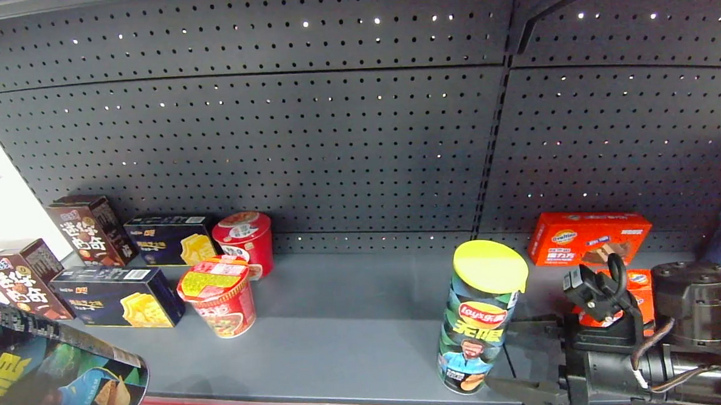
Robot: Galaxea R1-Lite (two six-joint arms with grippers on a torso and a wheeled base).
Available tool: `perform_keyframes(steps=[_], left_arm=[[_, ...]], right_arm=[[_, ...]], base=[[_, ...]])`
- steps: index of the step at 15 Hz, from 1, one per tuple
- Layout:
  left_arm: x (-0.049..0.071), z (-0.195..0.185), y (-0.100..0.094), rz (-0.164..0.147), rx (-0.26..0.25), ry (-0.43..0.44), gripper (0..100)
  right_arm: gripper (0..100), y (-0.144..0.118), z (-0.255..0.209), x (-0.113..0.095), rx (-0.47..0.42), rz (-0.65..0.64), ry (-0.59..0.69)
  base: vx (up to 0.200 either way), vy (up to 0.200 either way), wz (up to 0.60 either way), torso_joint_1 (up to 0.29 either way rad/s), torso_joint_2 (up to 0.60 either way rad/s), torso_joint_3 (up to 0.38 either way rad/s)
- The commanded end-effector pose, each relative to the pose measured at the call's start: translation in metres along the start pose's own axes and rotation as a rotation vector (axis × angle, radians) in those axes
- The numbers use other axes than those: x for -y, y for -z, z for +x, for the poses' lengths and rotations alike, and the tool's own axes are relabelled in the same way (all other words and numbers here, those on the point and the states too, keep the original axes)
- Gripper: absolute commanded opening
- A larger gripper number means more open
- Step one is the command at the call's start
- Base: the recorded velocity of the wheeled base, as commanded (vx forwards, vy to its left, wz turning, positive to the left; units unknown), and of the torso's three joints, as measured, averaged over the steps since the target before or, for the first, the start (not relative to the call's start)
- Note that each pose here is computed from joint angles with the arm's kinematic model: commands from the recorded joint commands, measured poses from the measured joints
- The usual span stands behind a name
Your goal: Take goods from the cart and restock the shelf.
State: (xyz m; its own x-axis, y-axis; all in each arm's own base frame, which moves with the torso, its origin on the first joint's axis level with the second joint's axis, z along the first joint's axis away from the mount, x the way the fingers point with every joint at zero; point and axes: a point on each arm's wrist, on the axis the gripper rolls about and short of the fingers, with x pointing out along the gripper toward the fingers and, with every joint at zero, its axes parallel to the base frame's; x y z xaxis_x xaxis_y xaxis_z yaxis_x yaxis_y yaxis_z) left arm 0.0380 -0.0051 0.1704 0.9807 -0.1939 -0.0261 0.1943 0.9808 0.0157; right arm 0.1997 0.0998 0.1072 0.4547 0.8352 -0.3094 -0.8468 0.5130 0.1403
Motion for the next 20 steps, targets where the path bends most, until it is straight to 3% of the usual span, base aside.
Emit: perform_keyframes(steps=[1, 13, 16, 20], left_arm=[[0.0, -0.002, 0.0, 0.002, 0.009, 0.0, 0], [0.0, -0.002, 0.001, 0.002, 0.009, 0.004, 0], [0.001, -0.003, 0.001, 0.002, 0.009, 0.004, 0], [0.001, -0.005, 0.005, 0.002, 0.012, 0.003, 0]], right_arm=[[100, -0.001, -0.002, 0.006, 0.006, 0.006, 0.029], [100, 0.004, -0.007, 0.022, 0.0, 0.037, 0.102], [100, 0.003, -0.013, 0.011, 0.014, 0.018, 0.077], [100, -0.004, -0.038, -0.023, 0.079, -0.057, 0.037]], base=[[0.0, 0.0, 0.0, 0.0, 0.0, 0.0], [0.0, 0.0, 0.0, 0.0, 0.0, 0.0], [0.0, 0.0, 0.0, 0.0, 0.0, 0.0], [0.0, 0.0, 0.0, 0.0, 0.0, 0.0]])
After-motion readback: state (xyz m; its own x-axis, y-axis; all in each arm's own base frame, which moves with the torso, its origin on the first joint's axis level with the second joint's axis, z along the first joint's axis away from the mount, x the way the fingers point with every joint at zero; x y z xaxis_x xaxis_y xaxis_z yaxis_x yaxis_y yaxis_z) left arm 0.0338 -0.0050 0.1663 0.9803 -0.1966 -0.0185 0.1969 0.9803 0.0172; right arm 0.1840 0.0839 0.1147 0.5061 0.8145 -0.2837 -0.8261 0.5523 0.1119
